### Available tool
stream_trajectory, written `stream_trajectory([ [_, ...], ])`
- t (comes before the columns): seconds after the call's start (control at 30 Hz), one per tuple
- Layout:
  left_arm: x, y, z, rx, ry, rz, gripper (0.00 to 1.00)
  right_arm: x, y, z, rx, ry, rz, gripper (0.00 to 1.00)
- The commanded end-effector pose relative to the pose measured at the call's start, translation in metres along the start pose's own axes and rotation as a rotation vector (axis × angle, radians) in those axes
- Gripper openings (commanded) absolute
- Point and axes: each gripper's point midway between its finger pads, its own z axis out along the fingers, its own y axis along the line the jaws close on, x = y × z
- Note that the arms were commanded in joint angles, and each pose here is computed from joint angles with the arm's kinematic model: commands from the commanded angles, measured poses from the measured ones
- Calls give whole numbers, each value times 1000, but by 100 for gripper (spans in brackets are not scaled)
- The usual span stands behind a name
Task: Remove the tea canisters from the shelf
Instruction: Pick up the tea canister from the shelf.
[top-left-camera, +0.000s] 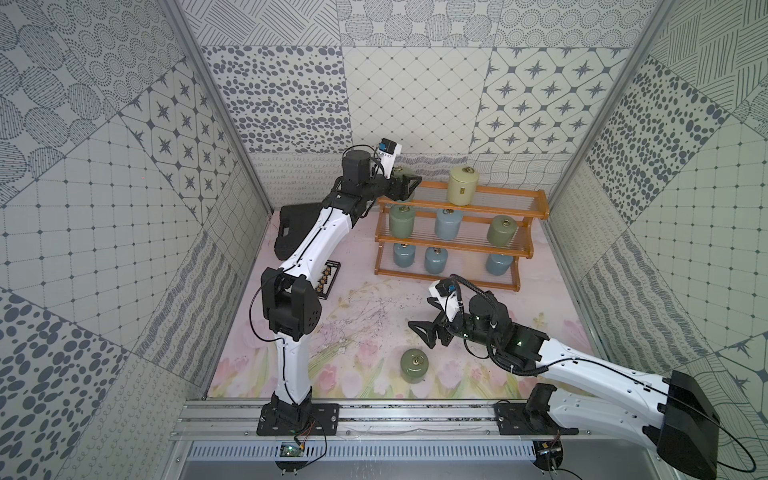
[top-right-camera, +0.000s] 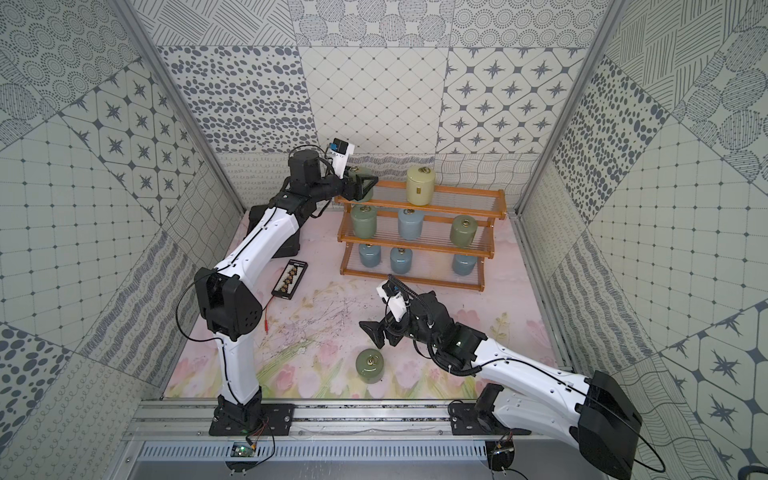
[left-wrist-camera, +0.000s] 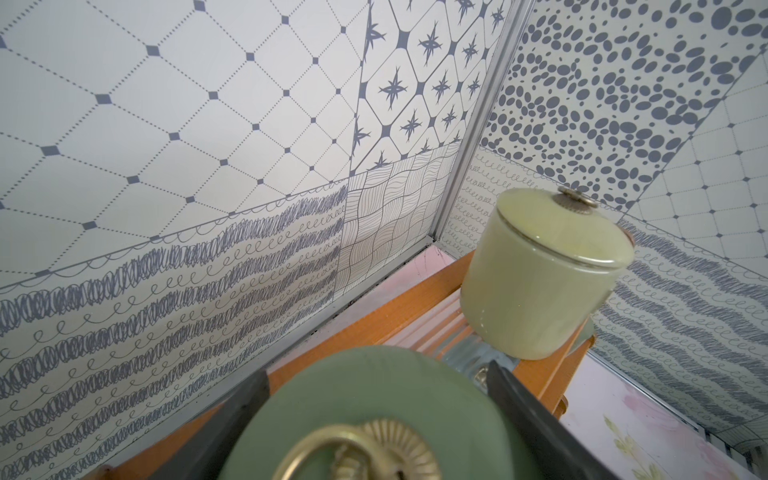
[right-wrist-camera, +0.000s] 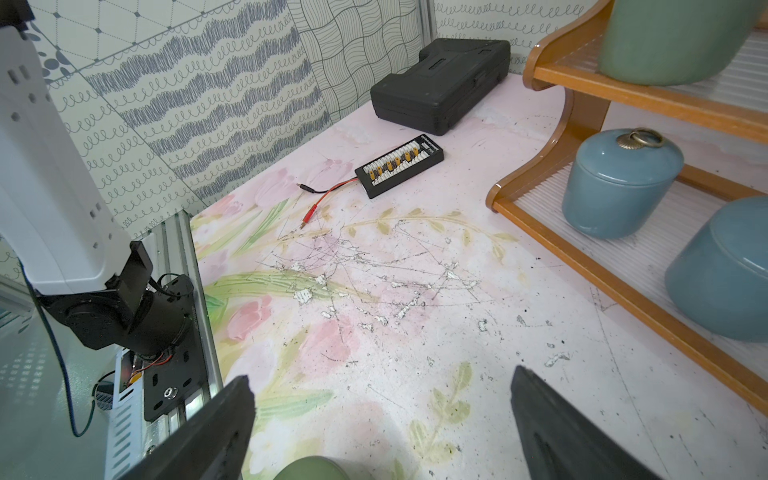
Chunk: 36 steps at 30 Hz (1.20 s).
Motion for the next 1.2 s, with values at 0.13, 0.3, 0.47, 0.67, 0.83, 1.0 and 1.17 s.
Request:
stream_trajectory([
  [0.13, -44, -30, -27, 53, -145, 60, 44, -13, -3, -7, 23, -63, -11, 100],
  [0.3, -34, -34, -39, 40, -147, 44, 44, -13, -4, -8, 25, -65, -10, 100],
  [0.47, -20, -40, -56, 19, -145, 33, 43, -12, -4, -12, 29, -63, -13, 100],
  [0.67, 8, -47, -80, -16, -125, 9, 43, -13, -4, -18, 39, -64, -18, 100],
  [0.83, 37, -53, -101, -47, -100, -13, 43, -14, -7, -26, 59, -73, -21, 100],
  [1.0, 70, -59, -124, -85, -66, -30, 43, -13, -14, -35, 99, -75, -21, 100],
  [1.17, 110, -69, -146, -115, -35, -55, 43, -12, -24, -46, 158, -83, -19, 100],
])
